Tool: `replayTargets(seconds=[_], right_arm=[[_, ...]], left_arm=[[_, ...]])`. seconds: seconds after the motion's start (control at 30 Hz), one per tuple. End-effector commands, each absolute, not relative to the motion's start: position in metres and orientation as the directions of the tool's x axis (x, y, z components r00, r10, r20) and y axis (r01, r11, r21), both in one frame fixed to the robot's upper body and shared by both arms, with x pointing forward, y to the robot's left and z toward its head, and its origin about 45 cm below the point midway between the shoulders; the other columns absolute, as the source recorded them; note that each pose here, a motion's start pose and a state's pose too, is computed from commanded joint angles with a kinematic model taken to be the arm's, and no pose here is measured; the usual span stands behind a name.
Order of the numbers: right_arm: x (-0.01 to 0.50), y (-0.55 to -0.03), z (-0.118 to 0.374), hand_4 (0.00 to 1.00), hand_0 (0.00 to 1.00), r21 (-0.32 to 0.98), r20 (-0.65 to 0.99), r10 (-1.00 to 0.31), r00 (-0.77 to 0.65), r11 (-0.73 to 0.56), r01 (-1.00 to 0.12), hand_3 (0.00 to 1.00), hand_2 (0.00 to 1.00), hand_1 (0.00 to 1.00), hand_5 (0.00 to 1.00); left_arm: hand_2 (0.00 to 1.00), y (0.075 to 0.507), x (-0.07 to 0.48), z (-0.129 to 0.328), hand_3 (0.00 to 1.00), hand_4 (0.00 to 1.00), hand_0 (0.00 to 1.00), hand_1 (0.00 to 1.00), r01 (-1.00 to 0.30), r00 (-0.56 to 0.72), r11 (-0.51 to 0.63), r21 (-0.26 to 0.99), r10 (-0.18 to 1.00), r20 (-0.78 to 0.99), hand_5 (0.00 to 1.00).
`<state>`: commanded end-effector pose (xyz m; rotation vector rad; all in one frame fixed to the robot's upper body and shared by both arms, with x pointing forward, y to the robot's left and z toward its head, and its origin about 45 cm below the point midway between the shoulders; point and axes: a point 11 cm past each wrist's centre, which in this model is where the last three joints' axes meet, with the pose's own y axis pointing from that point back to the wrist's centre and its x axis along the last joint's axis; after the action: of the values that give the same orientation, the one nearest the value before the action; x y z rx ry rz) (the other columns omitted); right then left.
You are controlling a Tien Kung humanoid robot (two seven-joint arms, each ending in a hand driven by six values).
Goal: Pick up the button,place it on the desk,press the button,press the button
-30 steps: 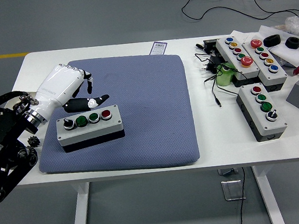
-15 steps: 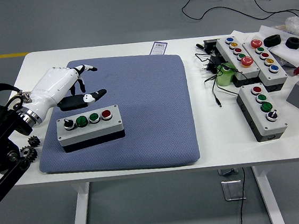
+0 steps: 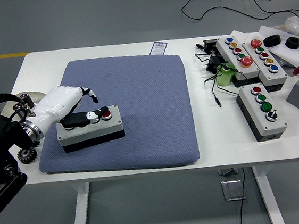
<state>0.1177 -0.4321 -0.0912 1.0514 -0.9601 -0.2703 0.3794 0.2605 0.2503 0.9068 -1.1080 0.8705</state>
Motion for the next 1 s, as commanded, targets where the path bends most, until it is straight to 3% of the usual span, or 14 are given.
replayTargets(seconds=[0.73,1.0], right_arm=[[0.115,-0.430,-0.092,0.310,0.673,0.831,0.536,-0.609,0.585,0.505,-0.235,0.624,0.674,0.658,0.173],[0.114,-0.431,-0.093,0.310,0.673,0.832,0.534,-0.611,0.584,0.505,-0.232,0.624,0.674,0.658,0.173]], left_arm=[[0.002,0.260,0.373,0.219,0.606,0.744,0.002,0.002,-0.883,0.335,0.355,0.305,0.023,0.942,0.998],[0.002,0.261,0.375,0.227,0.603,0.737,0.002,0.002,-0.896,0.306,0.352,0.272,0.043,0.951,0.998]])
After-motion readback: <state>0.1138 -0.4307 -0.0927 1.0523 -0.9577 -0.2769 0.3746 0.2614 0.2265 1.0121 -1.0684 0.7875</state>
